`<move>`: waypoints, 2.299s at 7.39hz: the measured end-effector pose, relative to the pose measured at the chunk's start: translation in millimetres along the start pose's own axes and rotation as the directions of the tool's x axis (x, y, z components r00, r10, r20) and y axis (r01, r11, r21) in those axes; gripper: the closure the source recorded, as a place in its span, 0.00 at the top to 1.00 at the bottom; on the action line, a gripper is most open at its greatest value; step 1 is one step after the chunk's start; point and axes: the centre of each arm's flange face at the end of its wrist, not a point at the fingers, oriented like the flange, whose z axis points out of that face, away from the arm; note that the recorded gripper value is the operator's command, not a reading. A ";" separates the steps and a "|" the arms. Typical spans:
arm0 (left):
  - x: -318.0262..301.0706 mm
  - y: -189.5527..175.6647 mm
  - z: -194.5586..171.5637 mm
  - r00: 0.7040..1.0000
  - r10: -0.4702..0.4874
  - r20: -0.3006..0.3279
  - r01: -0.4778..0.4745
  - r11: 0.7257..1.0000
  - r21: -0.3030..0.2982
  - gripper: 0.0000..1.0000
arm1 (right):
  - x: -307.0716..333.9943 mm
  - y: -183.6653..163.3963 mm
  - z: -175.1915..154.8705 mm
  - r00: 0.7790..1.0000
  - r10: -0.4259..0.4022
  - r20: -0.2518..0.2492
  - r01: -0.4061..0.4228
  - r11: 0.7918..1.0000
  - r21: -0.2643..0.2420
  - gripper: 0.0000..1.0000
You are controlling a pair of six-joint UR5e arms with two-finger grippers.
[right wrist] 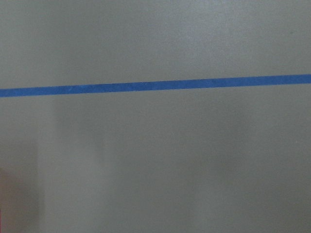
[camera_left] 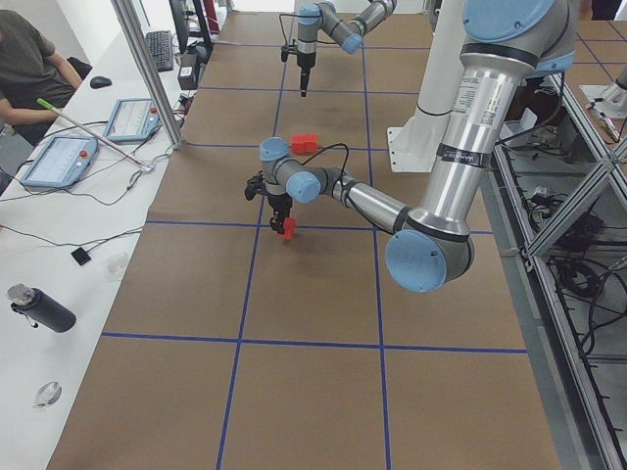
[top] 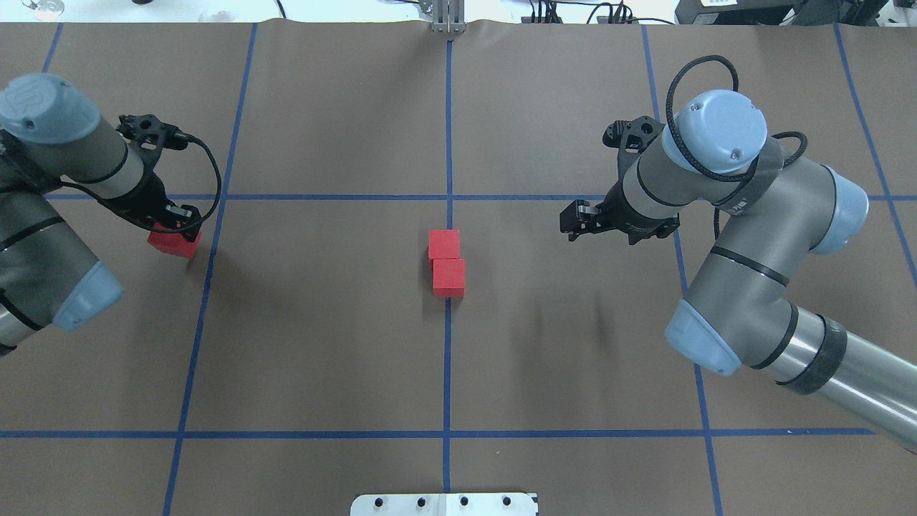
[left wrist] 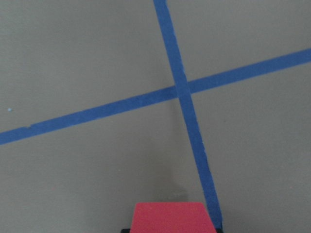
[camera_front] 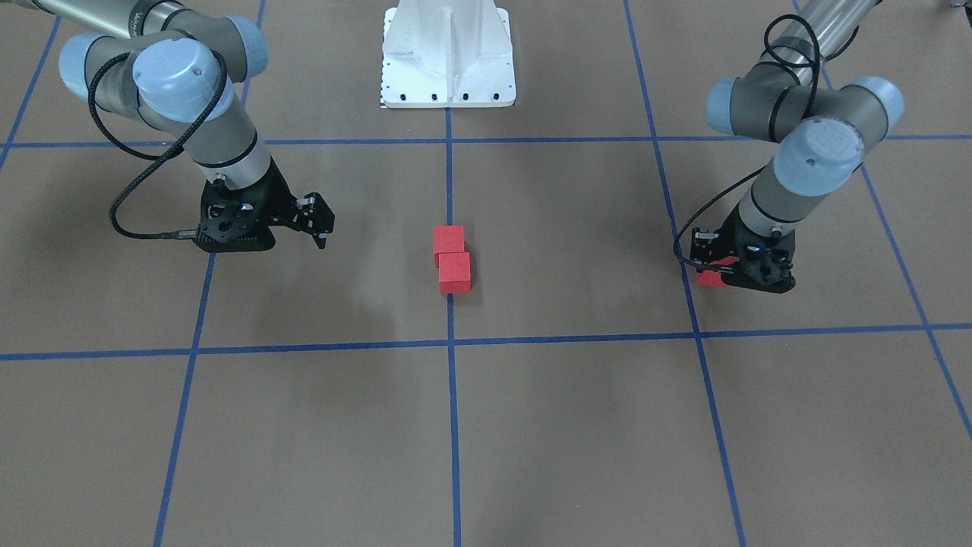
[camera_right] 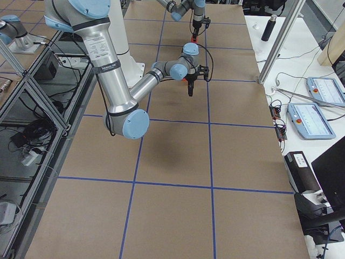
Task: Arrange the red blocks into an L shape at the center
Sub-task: 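Carry the cube with the left gripper next to the stacked pair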
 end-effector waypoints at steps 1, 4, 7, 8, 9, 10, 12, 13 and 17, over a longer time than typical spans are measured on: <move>-4.8 -6.3 -22.0 0.999 -0.031 -0.012 0.031 0.999 0.004 0.00 | -1.3 0.2 -2.3 1.000 -0.001 0.004 0.001 1.000 0.002 1.00; 27.1 -26.7 -60.1 0.901 -0.433 -0.020 0.432 0.902 -0.006 0.00 | -1.2 -1.2 -5.4 1.000 0.000 0.008 0.000 1.000 0.007 1.00; 148.5 -53.5 -60.7 0.600 -0.799 -0.030 0.798 0.601 -0.050 0.00 | 3.1 -4.9 -6.2 1.000 0.005 0.002 -0.005 1.000 0.014 1.00; 194.5 -63.3 -53.1 0.465 -0.885 -0.003 0.883 0.464 -0.071 0.00 | 4.4 -6.0 -5.9 1.000 0.007 -0.001 -0.007 1.000 0.019 1.00; 230.5 -66.5 -47.9 0.305 -0.952 0.021 0.950 0.302 -0.082 0.00 | 5.8 -6.6 -5.2 1.000 0.008 -0.006 -0.008 1.000 0.023 1.00; 260.1 -61.9 -42.0 0.167 -0.985 0.034 0.984 0.164 -0.075 0.00 | 7.2 -6.9 -4.4 1.000 0.009 -0.009 -0.009 1.000 0.024 1.00; 298.4 -49.9 -21.3 0.059 -0.998 0.020 0.998 0.059 -0.038 0.00 | 11.9 -6.3 -1.5 1.000 0.013 -0.017 -0.013 1.000 0.022 1.00; 302.4 -53.5 -14.3 0.012 -1.000 0.004 0.999 0.012 -0.041 0.00 | 13.1 -6.0 -0.9 1.000 0.014 -0.019 -0.013 1.000 0.021 1.00; 305.1 -67.5 8.5 -0.185 -0.983 -0.024 0.979 -0.182 -0.096 0.00 | 13.7 -5.8 -0.7 1.000 0.015 -0.019 -0.015 1.000 0.021 1.00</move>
